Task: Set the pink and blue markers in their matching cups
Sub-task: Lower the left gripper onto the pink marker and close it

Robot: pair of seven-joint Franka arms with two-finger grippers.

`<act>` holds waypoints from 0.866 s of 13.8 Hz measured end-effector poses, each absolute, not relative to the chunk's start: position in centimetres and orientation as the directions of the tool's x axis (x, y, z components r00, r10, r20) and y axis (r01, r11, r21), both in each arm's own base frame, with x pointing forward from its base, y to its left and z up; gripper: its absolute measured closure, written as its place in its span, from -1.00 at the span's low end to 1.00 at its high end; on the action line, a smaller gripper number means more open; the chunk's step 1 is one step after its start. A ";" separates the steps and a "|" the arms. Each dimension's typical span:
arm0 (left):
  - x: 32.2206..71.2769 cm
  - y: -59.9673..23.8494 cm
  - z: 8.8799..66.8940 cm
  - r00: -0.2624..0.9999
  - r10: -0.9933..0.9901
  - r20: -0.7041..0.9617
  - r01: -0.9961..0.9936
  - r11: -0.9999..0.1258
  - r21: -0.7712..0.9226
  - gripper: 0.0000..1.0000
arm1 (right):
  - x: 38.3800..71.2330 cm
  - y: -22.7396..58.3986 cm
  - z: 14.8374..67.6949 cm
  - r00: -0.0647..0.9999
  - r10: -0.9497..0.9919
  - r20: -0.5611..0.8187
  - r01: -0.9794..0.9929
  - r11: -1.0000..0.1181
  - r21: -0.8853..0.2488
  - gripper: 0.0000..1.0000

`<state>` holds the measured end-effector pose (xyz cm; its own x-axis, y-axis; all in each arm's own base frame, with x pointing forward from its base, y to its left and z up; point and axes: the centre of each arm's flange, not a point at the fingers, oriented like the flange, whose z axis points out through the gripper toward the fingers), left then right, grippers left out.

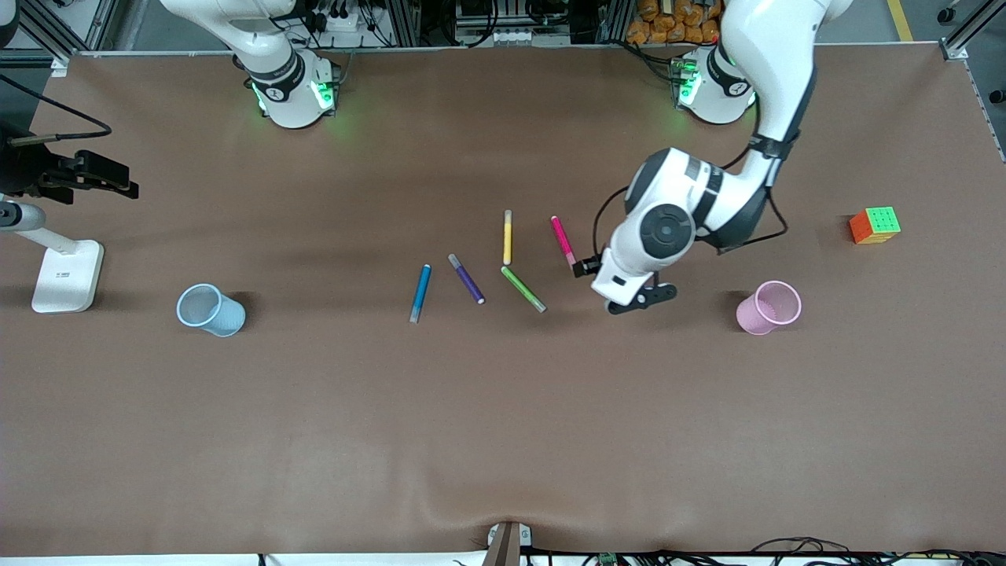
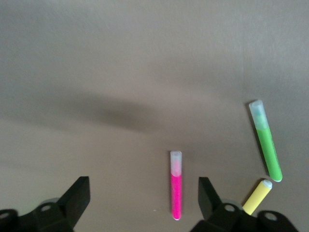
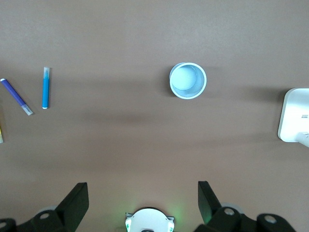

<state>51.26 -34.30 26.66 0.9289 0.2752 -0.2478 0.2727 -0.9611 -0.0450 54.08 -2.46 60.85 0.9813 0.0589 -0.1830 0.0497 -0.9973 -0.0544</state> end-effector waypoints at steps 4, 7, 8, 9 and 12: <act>49.4 -36.6 25.2 0.924 0.287 -0.253 0.279 -0.958 -0.070 -0.93 | 54.1 -2.4 60.8 0.981 0.060 -0.185 0.050 -0.997 -0.055 -1.00; 49.1 -36.1 23.9 0.925 0.295 -0.239 0.289 -0.955 -0.061 -0.96 | 54.1 -2.3 60.6 0.980 0.061 -0.188 0.052 -0.997 -0.055 -1.00; 48.8 -36.2 23.5 0.926 0.295 -0.236 0.289 -0.955 -0.061 -0.95 | 54.1 -2.2 60.5 0.980 0.063 -0.190 0.054 -0.997 -0.055 -1.00; 48.4 -36.3 23.1 0.924 0.303 -0.235 0.297 -0.953 -0.064 -0.94 | 54.1 -2.1 60.4 0.979 0.066 -0.192 0.056 -0.997 -0.055 -1.00; 47.2 -37.6 22.5 0.925 0.305 -0.227 0.298 -0.952 -0.066 -0.70 | 54.1 -1.8 60.3 0.978 0.071 -0.195 0.061 -0.997 -0.056 -1.00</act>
<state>47.17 -37.64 22.48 0.9248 0.3053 -0.2270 0.2981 -0.9522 -0.0662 54.12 -1.81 60.26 0.9782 0.0709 -0.1954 0.0611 -0.9966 -0.0557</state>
